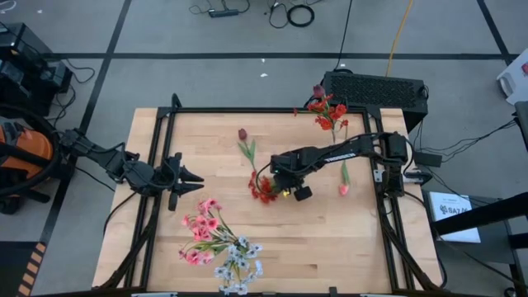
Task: Sort flowers into vase by color
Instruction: Put the orange flower into the transparent vase
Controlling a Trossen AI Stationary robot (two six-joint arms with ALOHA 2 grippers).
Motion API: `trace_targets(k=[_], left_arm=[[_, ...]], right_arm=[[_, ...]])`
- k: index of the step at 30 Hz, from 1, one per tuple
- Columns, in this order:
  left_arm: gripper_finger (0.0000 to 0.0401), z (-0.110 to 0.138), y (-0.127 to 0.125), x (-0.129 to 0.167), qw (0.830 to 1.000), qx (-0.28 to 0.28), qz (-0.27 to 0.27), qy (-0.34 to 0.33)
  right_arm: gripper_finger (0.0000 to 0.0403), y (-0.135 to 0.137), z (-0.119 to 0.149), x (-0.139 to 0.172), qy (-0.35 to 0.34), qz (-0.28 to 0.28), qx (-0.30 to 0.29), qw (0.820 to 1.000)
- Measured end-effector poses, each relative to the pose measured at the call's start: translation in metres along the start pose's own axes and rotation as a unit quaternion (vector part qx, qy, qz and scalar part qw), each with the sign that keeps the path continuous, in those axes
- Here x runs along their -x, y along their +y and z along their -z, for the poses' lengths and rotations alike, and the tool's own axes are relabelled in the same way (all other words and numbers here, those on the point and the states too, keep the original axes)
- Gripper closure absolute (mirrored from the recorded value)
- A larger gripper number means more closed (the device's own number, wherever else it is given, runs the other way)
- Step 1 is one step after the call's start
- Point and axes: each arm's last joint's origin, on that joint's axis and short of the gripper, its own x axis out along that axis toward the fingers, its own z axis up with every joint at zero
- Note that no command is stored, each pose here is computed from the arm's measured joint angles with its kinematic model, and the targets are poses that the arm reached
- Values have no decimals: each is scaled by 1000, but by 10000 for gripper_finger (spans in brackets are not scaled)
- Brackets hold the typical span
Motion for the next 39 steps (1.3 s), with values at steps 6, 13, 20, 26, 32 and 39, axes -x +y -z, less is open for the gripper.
trace_targets(k=[6,13,20,26,32,39], left_arm=[[301,0,0,0,1000,-2,0,0],[301,0,0,0,1000,-2,-7,-3],[301,0,1,0,1000,-1,-10,-5],[301,0,1,0,1000,-2,-10,-5],[301,-1,0,0,1000,2,-8,-6],[301,-1,-1,0,1000,3,16,2]], right_arm=[[399,-2,-3,13,-12,14,-67,998],[401,-4,-5,64,-81,70,-241,965],[401,7,-9,129,-236,64,-434,867],[401,36,-4,184,-346,106,-492,791],[401,77,20,203,-400,139,-522,741],[401,110,72,199,-451,195,-578,652]])
